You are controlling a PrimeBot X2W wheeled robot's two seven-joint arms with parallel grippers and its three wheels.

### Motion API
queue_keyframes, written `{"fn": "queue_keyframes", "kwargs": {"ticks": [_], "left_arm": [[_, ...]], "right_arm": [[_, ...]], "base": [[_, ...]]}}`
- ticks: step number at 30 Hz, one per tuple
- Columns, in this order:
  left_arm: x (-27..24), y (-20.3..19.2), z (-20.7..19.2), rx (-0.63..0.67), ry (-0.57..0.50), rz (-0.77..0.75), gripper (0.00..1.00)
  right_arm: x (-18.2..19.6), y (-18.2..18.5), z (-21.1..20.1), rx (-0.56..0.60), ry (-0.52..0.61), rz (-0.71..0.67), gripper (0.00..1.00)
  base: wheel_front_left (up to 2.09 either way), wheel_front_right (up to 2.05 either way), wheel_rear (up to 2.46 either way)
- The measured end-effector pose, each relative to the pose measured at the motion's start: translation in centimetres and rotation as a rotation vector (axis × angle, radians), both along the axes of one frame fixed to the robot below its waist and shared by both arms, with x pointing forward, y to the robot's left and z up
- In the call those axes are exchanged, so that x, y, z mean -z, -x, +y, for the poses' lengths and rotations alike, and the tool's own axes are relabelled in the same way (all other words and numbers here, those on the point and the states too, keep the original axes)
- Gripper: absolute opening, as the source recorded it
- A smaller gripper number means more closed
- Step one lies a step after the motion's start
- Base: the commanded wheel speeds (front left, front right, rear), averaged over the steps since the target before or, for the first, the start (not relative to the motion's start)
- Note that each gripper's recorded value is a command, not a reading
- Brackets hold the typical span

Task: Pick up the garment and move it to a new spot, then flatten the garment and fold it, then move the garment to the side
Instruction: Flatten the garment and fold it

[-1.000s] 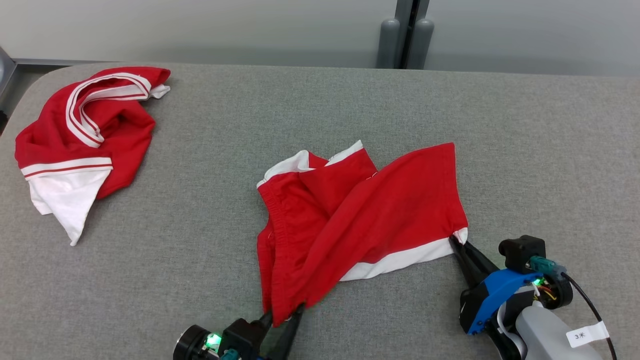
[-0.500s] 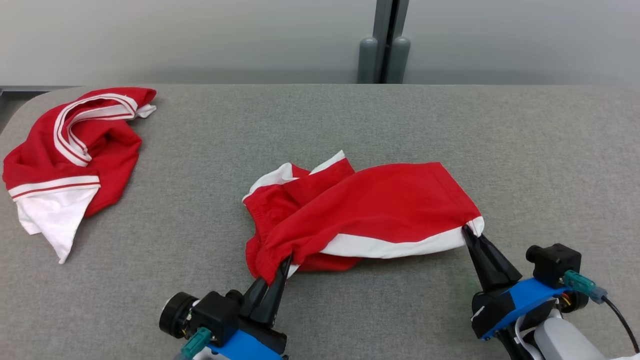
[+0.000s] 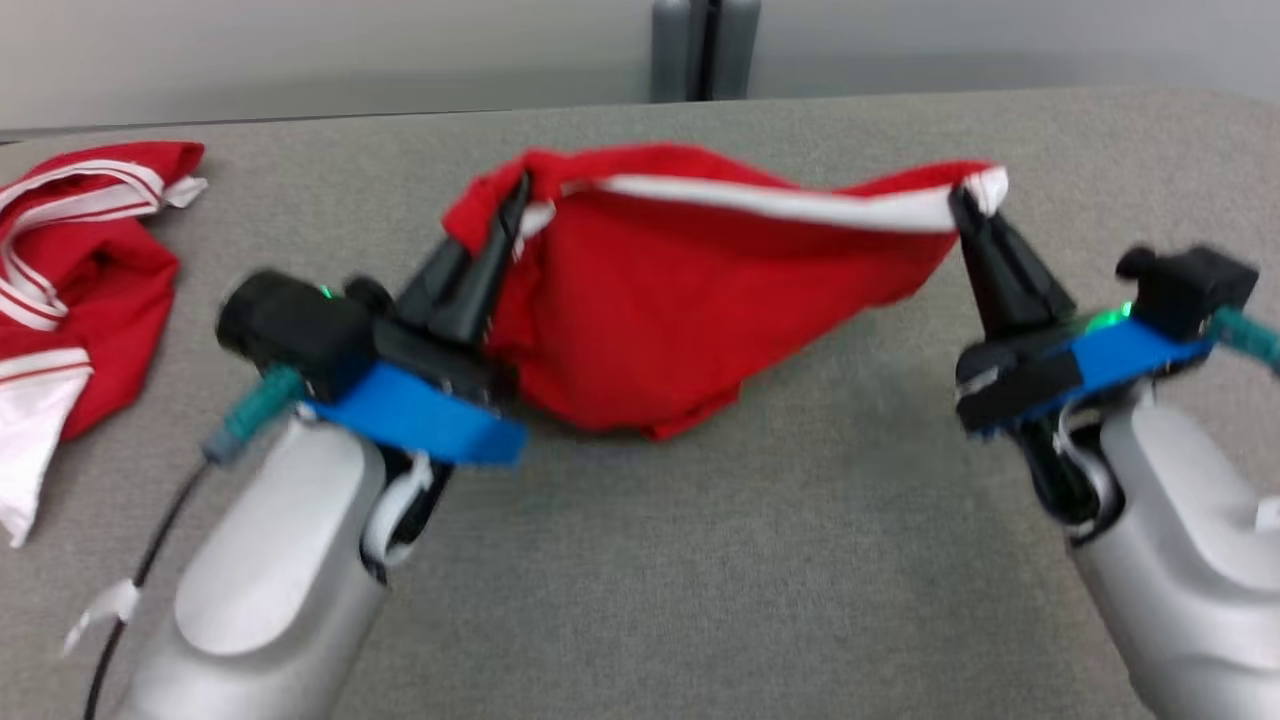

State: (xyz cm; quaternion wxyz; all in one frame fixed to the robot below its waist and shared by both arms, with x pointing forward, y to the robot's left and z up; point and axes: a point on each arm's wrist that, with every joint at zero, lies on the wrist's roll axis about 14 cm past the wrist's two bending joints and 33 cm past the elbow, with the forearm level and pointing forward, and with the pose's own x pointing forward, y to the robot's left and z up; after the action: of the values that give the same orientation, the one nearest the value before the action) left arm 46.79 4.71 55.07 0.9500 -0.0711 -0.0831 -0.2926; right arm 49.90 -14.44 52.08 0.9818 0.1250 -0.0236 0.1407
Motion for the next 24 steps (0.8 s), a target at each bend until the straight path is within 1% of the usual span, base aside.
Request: {"fn": "queue_keyframes", "kwargs": {"ticks": [2, 5, 8, 13, 16, 18, 21, 24], "left_arm": [[-1.2, -3.0, -0.2, 0.009, 0.03, -0.015, 0.0], [-3.8, -7.6, -0.7, 0.023, 0.037, -0.067, 0.0], [-6.5, -11.6, -1.6, 0.037, 0.065, -0.104, 0.0], [-10.2, -15.8, -3.1, 0.062, 0.057, -0.176, 0.0], [-12.0, -17.2, -3.6, 0.067, 0.061, -0.212, 0.0], [-12.5, -17.6, -4.2, 0.077, 0.074, -0.218, 0.0], [-11.3, -17.7, -4.8, 0.092, 0.061, -0.189, 0.0], [-9.3, -17.4, -5.2, 0.108, 0.054, -0.139, 0.0]], "right_arm": [[-1.2, -2.7, -0.5, 0.014, -0.007, -0.013, 0.0], [-3.1, -6.7, -1.5, 0.042, -0.016, -0.029, 0.0], [-5.8, -10.8, -2.9, 0.085, -0.071, -0.063, 0.0], [-9.9, -15.8, -4.6, 0.143, -0.154, -0.125, 0.0], [-12.2, -17.4, -5.0, 0.159, -0.197, -0.17, 0.0], [-12.9, -17.9, -5.2, 0.165, -0.203, -0.184, 0.0], [-12.7, -18.1, -5.0, 0.161, -0.198, -0.18, 0.0], [-10.8, -17.9, -4.2, 0.144, -0.176, -0.144, 0.0]], "base": [[0.0, 0.0, 0.0], [0.0, 0.0, 0.0], [0.0, 0.0, 0.0], [0.0, 0.0, 0.0], [0.0, 0.0, 0.0], [0.0, 0.0, 0.0], [0.0, 0.0, 0.0], [0.0, 0.0, 0.0]]}}
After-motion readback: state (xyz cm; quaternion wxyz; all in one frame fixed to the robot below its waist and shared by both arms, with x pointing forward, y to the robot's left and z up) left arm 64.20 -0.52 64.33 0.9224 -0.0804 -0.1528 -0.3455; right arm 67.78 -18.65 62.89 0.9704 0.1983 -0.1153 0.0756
